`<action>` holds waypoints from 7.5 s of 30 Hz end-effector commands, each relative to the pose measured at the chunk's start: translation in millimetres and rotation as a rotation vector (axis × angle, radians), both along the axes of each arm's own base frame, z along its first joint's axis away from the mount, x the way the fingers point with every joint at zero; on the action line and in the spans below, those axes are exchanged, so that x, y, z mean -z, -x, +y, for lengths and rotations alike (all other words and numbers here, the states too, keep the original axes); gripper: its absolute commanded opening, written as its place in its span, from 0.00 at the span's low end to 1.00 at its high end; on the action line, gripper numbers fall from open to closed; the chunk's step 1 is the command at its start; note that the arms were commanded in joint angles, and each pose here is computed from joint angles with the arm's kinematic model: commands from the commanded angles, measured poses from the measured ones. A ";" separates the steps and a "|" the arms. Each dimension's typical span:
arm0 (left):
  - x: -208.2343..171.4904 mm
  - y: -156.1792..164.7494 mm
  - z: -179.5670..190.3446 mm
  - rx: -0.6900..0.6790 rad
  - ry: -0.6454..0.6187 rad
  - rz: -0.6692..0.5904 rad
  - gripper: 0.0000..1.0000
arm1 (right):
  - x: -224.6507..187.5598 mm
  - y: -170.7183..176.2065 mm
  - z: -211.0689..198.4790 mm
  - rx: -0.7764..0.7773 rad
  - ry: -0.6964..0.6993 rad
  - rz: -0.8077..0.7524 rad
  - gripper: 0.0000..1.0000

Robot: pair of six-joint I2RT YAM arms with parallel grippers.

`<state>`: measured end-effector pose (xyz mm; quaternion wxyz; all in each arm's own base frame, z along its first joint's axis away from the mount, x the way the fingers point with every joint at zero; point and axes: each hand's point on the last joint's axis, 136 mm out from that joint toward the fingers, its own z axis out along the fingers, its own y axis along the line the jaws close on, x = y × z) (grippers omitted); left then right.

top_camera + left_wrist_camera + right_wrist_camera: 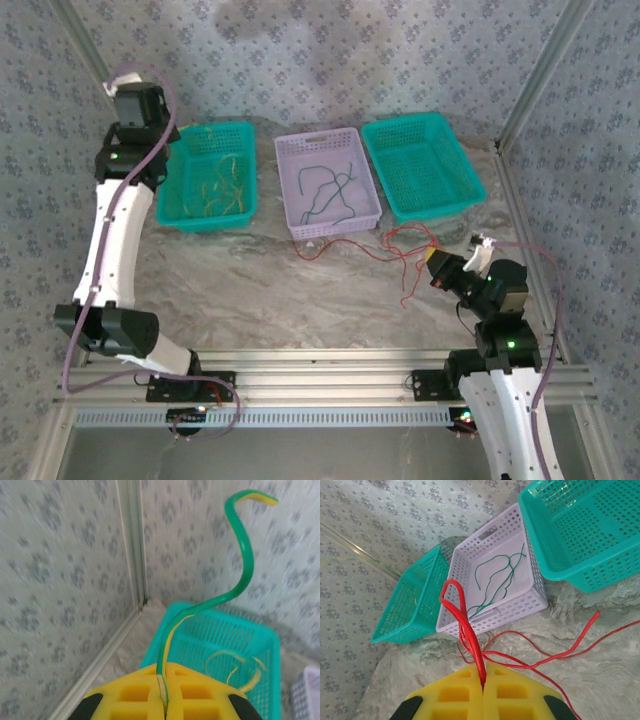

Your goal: Untangle the cables

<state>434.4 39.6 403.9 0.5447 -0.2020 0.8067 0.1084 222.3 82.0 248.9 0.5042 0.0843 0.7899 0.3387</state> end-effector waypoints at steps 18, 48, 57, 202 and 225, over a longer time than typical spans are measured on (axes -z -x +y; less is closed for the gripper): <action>230.3 -40.7 -36.0 0.011 0.153 0.397 0.38 | -11.1 -0.2 16.1 -0.062 0.001 -0.018 0.00; 149.9 -9.2 -57.5 0.109 0.290 0.322 1.00 | -32.3 3.5 49.8 -0.224 -0.051 -0.044 0.00; 127.0 5.2 -98.5 0.249 0.380 0.233 0.99 | -24.9 6.0 51.0 -0.228 -0.058 -0.043 0.00; 127.4 177.9 -360.0 0.845 0.917 -0.036 0.00 | 5.7 5.5 178.6 -0.467 -0.265 0.096 0.52; 122.5 195.5 -366.6 0.879 0.995 -0.074 0.00 | -1.5 -15.0 160.3 -0.313 -0.314 -0.003 0.49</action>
